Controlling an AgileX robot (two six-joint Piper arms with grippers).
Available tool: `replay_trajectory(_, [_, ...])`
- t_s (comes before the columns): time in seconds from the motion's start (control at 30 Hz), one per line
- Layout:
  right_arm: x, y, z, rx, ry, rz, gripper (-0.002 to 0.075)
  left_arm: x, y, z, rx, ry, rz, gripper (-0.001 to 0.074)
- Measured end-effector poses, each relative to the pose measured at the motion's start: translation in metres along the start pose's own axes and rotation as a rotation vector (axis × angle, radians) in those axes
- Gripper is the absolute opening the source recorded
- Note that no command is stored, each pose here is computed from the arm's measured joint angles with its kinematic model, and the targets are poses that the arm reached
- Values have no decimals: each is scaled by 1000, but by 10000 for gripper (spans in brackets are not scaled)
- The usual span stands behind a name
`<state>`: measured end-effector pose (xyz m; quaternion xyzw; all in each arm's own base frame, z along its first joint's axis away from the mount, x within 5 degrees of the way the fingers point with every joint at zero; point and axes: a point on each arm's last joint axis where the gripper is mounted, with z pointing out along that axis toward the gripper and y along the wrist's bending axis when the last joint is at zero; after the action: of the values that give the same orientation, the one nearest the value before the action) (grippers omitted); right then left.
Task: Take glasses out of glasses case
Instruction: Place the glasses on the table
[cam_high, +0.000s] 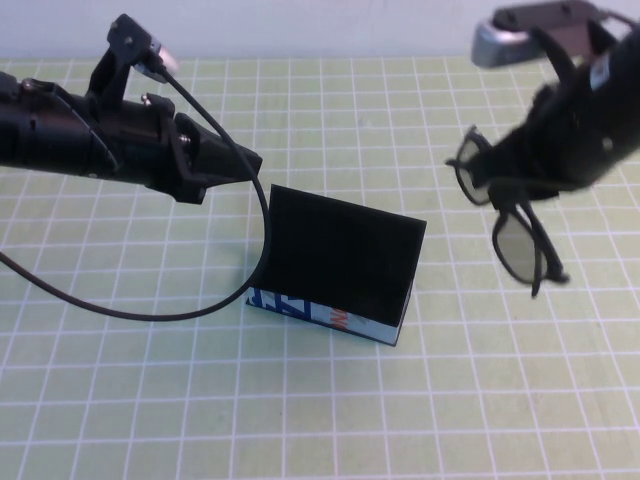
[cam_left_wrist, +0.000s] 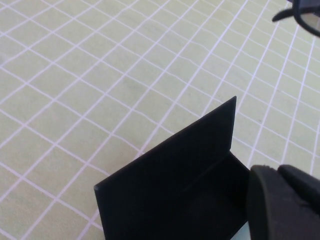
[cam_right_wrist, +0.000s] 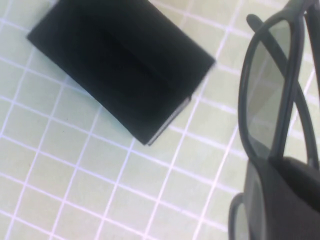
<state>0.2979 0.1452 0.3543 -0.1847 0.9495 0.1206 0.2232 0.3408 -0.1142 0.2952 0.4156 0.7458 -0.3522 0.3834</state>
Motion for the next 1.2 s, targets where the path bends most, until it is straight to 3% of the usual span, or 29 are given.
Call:
replay_trajectory(0.33, [72, -16, 68, 21, 61, 261, 1, 0, 0, 0, 0, 1, 0, -4])
replay_trajectory(0.77, [79, -21, 124, 9, 137, 348, 6, 3, 0, 0, 1, 24, -9, -4])
replay_trajectory(1.2, [80, -23, 131, 21, 156, 341, 245, 2, 0, 0, 2, 23, -21, -4])
